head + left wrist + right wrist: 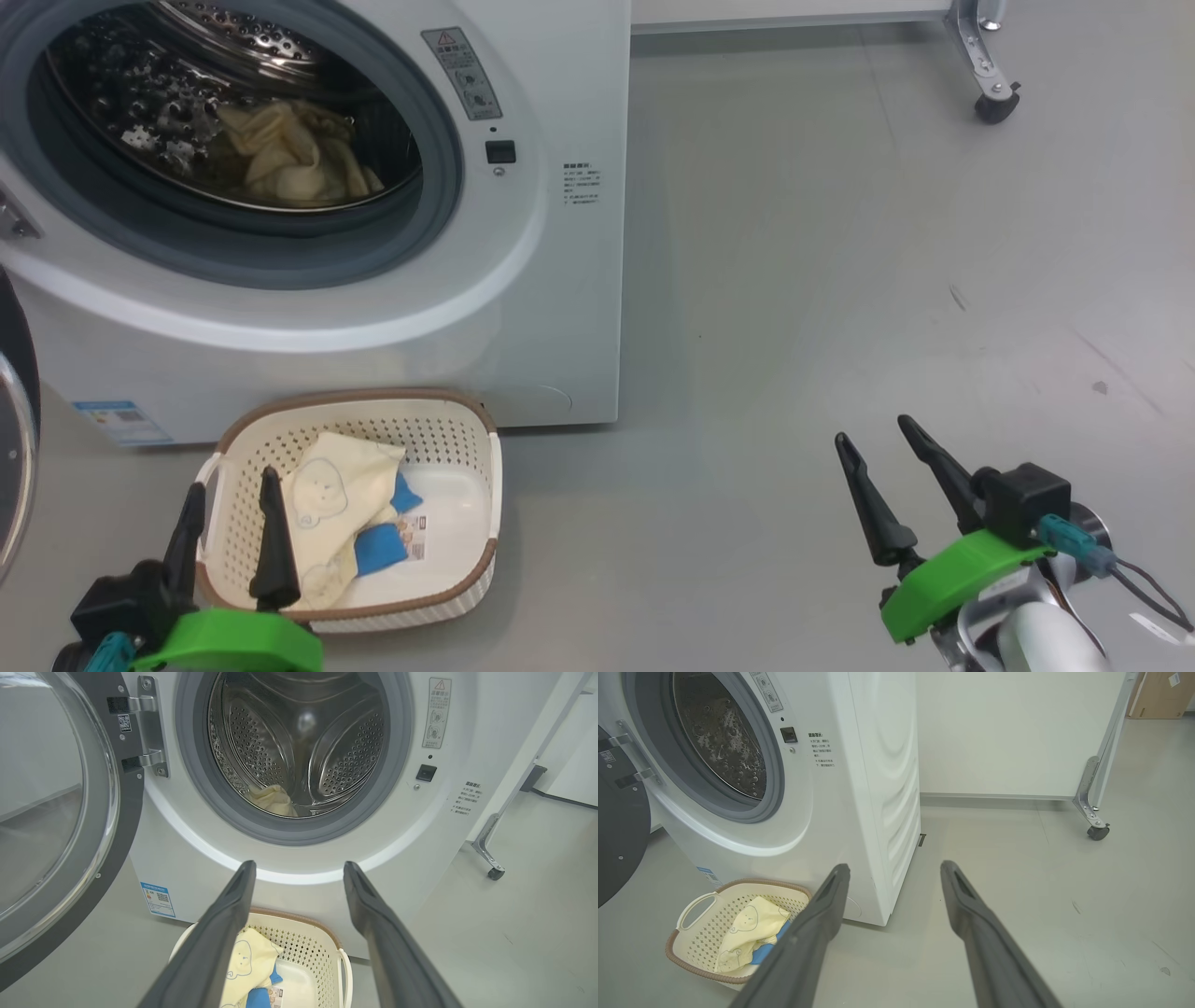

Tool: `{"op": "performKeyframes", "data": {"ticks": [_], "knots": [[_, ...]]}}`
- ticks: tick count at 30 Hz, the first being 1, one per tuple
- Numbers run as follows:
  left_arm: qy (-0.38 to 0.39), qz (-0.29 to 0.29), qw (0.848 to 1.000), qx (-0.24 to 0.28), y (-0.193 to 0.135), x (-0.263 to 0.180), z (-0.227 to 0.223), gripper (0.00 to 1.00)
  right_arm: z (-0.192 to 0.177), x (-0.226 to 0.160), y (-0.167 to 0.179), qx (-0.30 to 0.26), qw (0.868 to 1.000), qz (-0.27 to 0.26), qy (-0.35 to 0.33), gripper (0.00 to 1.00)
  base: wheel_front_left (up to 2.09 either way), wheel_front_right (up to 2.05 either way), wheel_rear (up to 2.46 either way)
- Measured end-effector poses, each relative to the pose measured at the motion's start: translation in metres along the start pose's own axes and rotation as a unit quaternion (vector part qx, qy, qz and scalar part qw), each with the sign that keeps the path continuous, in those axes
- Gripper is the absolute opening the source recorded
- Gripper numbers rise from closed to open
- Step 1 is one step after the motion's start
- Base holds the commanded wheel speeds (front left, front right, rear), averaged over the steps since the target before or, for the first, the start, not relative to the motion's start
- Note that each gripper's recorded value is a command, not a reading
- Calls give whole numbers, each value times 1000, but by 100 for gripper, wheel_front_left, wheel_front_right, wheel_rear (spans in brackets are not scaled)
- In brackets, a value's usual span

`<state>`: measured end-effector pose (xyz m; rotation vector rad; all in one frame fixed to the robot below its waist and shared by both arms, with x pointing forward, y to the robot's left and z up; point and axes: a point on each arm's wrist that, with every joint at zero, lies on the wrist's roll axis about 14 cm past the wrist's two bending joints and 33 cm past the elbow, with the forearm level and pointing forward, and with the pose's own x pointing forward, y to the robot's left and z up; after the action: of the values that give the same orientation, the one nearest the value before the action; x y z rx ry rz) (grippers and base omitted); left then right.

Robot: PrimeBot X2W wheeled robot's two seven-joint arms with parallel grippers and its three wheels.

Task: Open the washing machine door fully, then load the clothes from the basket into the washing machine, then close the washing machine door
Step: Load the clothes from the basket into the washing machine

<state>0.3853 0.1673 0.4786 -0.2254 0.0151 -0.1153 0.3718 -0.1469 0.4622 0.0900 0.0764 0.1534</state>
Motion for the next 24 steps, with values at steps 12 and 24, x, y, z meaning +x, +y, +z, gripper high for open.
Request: {"op": "performKeyframes", "data": {"ticks": [12, 24], "knots": [[34, -6, 999, -3, -1, 23, -25, 100, -15, 17, -5, 2, 1000, -3, 21, 100, 0, 0, 0], [131, -46, 990, 32, 0, 78, -97, 100, -43, 54, -22, -2, 999, -14, 52, 100, 0, 0, 0]]}}
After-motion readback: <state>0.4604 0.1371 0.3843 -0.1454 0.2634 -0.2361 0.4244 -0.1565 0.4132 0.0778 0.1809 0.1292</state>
